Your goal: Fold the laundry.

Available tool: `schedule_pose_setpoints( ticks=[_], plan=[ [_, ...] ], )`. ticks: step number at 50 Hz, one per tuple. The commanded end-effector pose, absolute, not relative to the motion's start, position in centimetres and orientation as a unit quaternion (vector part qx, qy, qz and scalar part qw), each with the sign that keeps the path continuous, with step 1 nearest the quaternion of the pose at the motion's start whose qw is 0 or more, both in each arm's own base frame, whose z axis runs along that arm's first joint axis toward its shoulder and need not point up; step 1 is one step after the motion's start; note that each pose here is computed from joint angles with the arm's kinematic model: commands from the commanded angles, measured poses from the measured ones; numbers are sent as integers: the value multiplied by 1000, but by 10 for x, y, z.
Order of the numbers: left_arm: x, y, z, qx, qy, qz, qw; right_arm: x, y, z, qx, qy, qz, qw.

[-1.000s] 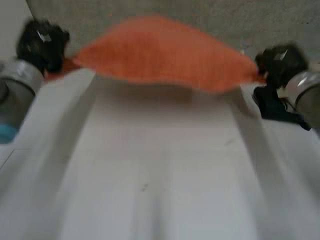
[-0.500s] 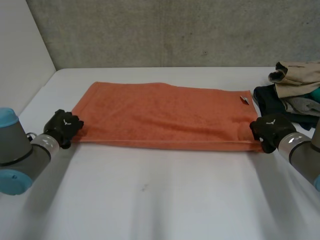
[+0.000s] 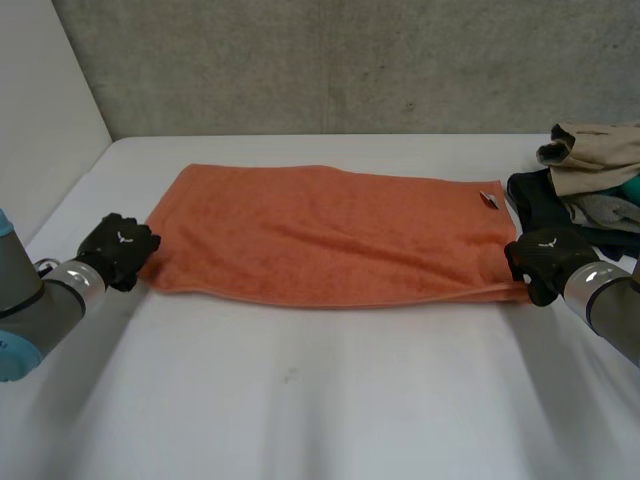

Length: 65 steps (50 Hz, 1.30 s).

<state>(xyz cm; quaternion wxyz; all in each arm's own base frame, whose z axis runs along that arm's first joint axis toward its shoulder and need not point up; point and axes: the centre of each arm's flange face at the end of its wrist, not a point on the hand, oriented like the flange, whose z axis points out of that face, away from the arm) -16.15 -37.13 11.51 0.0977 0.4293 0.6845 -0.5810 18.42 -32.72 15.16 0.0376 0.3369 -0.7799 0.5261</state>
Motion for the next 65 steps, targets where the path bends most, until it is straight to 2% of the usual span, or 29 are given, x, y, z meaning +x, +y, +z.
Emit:
schedule_pose_setpoints(
  ticks=[1,44,49,56,61,65],
  plan=[
    [-165,-367,117,439,687,-575,73,184,-327,151,340,-781,523,33],
    [-192,-379,109,464,681,-563,60,186,-324,146,350,-782,514,33],
    [-190,-377,114,461,686,-557,75,185,-326,150,348,-782,515,34],
    [-179,-351,128,471,716,-510,80,180,-316,168,377,-784,492,23],
    [-156,-306,146,507,749,-420,71,167,-284,187,480,-777,408,-21],
    [-148,-279,161,537,752,-378,58,152,-267,199,567,-748,344,-21]
  ],
)
